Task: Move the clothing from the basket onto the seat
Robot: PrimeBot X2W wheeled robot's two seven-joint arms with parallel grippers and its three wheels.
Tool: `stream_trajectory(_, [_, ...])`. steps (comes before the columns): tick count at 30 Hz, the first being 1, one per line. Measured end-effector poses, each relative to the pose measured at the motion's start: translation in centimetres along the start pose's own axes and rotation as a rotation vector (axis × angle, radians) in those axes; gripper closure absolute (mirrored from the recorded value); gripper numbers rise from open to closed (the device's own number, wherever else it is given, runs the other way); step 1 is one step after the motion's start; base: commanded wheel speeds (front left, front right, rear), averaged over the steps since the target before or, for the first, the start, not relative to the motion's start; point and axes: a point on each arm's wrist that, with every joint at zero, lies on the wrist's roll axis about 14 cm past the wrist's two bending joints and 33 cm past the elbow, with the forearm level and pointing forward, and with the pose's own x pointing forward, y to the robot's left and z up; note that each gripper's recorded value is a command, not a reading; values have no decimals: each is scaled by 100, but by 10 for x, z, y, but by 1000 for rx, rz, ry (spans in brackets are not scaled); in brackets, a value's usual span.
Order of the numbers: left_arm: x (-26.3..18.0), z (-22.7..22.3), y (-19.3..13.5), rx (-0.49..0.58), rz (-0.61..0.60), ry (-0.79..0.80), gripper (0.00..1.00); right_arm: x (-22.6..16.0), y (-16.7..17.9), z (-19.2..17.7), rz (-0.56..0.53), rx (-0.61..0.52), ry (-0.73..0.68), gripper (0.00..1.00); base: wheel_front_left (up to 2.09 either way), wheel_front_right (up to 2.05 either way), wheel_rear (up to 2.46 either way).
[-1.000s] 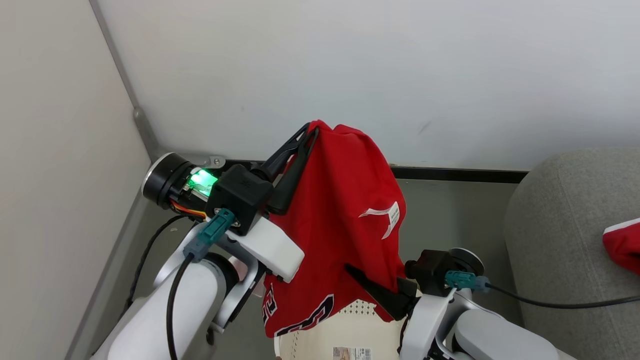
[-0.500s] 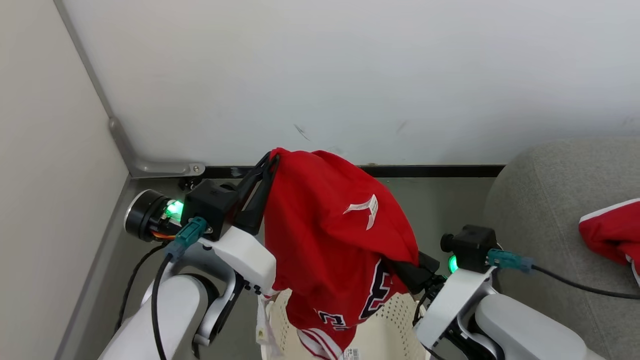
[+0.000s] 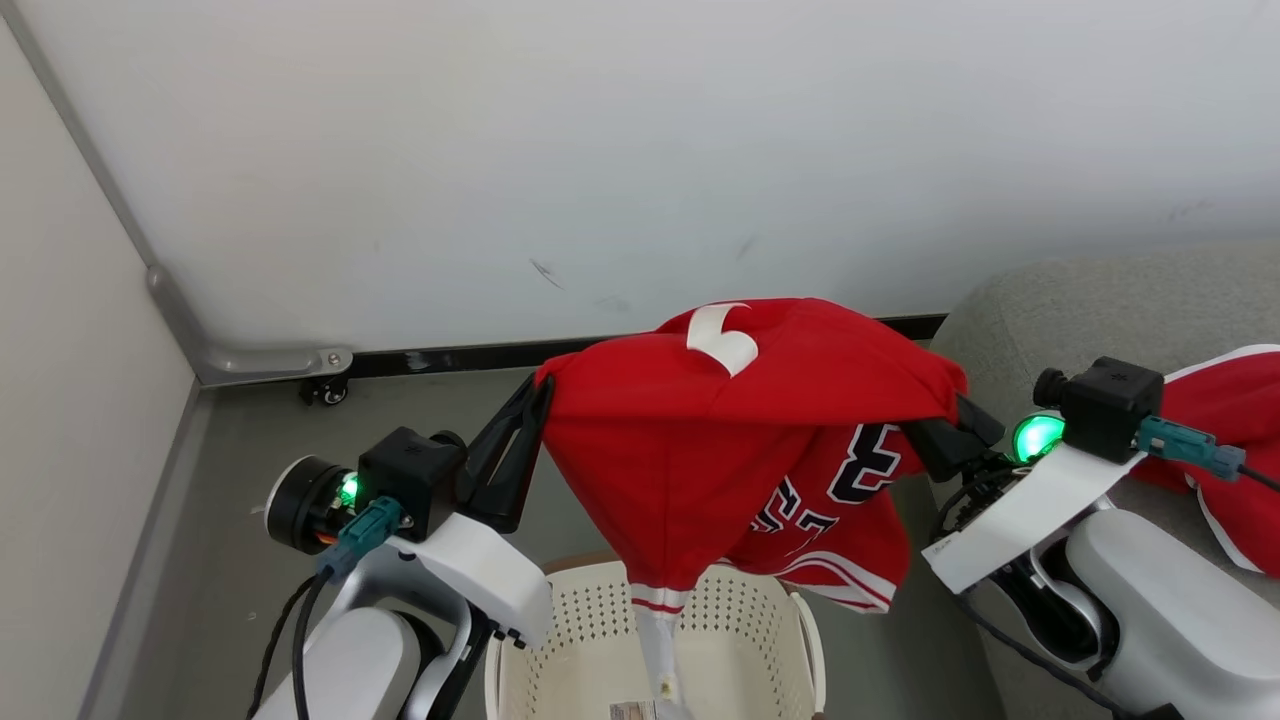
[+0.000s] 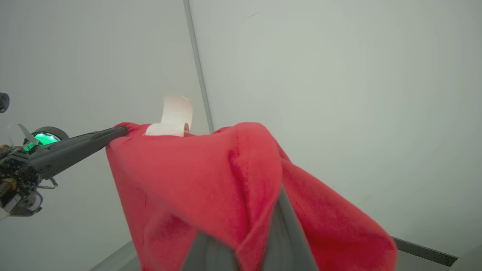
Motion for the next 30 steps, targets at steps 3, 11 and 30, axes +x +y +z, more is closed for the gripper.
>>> stream_trajectory(3, [2, 1, -11, -21, -35, -15, 100, -5, -10, 9, -28, -6, -24, 100, 0, 0, 0])
stream_trajectory(11, [10, 12, -35, -104, -109, -76, 0, -26, -27, 2, -101, 16, -16, 100, 0, 0, 0])
stream_trajectory(30, [12, -2, -73, -150, -286, -57, 0, -94, -114, 24, -399, -38, -68, 100, 0, 0, 0])
